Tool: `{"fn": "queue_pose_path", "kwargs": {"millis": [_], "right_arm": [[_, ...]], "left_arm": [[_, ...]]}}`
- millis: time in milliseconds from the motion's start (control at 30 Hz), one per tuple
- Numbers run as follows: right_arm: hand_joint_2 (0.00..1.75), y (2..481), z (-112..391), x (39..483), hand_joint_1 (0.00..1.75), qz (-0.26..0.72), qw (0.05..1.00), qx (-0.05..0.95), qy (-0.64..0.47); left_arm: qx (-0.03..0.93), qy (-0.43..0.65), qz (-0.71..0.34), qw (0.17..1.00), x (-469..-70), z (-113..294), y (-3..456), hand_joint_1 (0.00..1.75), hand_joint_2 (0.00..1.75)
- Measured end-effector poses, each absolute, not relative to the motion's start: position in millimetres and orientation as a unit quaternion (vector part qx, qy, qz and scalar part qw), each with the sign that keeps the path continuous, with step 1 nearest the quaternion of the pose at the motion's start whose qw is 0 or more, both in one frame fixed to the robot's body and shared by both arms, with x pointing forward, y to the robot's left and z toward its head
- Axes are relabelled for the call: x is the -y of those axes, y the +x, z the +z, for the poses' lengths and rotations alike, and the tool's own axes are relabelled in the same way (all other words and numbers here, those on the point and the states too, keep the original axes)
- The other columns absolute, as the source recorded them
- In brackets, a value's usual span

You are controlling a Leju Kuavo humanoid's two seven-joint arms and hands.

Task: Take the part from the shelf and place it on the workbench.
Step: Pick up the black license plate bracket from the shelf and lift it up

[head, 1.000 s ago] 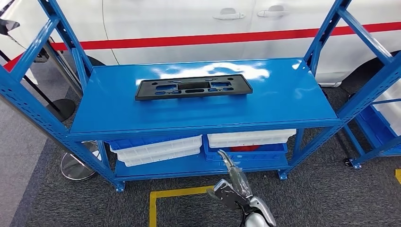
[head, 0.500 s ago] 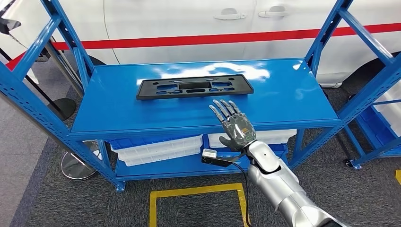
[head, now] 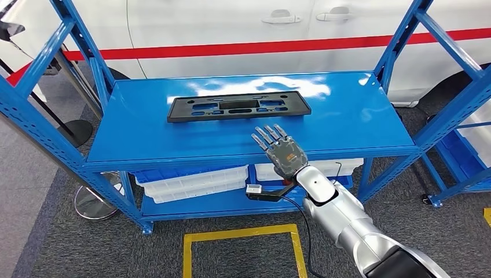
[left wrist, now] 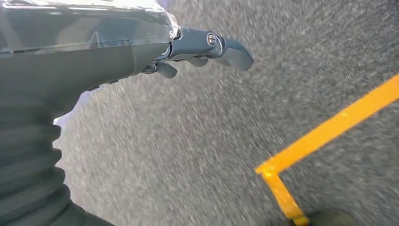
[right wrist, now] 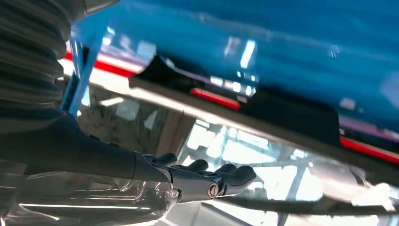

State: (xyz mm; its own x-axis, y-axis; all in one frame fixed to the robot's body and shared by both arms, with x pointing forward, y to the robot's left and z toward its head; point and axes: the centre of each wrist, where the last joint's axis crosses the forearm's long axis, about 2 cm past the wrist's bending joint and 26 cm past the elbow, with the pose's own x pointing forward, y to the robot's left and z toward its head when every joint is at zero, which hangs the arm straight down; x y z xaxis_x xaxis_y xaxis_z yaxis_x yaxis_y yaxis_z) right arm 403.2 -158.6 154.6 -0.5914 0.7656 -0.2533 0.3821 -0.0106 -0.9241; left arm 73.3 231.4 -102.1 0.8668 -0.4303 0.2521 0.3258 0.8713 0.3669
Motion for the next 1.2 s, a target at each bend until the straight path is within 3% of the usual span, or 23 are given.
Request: {"fn": "queue_pose_path", "kwargs": {"millis": [600, 1200], "right_arm": [[1.75, 401.3, 133.0, 174.6, 0.0, 0.598, 0.2, 0.666, -0.399], [1.75, 426.6, 177.3, 166.8, 0.0, 0.576, 0.162, 0.694, -0.401]], "left_arm": [[0.2, 0.118, -0.094, 0.968, -237.2, -103.6, 71.8, 0.0, 0.0], [0.191, 0.122, -0.068, 0.972, -239.2, -105.5, 61.0, 0.0, 0.0]]}}
